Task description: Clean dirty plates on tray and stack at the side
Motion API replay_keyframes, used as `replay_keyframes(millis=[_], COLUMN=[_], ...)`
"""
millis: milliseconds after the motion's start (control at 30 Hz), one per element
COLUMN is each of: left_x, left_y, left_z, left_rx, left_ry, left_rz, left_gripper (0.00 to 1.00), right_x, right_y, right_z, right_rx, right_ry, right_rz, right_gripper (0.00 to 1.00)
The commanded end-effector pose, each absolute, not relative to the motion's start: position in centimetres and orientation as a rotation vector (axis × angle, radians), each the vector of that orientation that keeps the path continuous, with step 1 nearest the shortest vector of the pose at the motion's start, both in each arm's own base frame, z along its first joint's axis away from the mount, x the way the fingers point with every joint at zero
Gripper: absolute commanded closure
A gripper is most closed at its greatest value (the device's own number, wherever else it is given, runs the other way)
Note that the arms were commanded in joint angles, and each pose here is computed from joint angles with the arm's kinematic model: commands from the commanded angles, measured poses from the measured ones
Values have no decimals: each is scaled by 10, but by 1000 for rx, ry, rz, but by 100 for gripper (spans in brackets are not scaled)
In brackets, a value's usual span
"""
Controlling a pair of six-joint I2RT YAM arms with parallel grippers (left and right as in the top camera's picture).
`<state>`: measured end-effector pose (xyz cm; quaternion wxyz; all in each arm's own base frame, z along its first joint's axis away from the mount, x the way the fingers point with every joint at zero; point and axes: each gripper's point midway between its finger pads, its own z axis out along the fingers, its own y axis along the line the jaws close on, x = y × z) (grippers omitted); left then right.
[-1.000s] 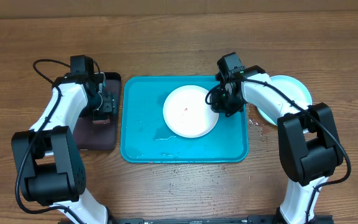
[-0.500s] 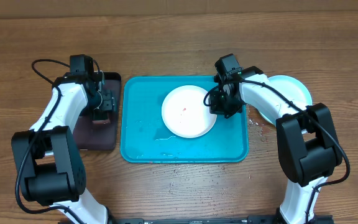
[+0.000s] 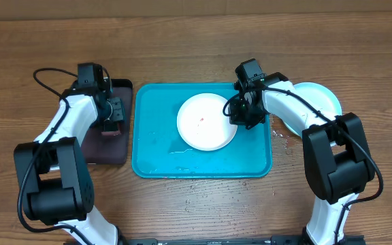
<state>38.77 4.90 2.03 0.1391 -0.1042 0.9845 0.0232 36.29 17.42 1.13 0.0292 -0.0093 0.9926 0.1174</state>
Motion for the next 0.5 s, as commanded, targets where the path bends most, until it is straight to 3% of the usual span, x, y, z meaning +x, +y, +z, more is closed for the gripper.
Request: replay_keyframes(millis=[0, 67, 133, 200, 467], left_x=[384, 384, 386, 387, 399], left_y=[55, 57, 57, 58, 59], left_z=[20, 17, 15, 16, 41], left_rx=[-344, -345, -345, -344, -191], left_ry=[2824, 2815, 2802, 2794, 2762], left_rz=[100, 113, 115, 119, 144], left_gripper=[40, 46, 63, 96, 96], right_x=[360, 360, 360, 359, 358], right_y=[174, 174, 174, 174, 173], right_z=[6, 6, 6, 6, 6], right_rx=[-34, -34, -33, -33, -33], right_ry=[3073, 3074, 3076, 3076, 3081], right_rz=[347, 347, 346, 346, 343], right_gripper=[96, 96, 96, 96, 96])
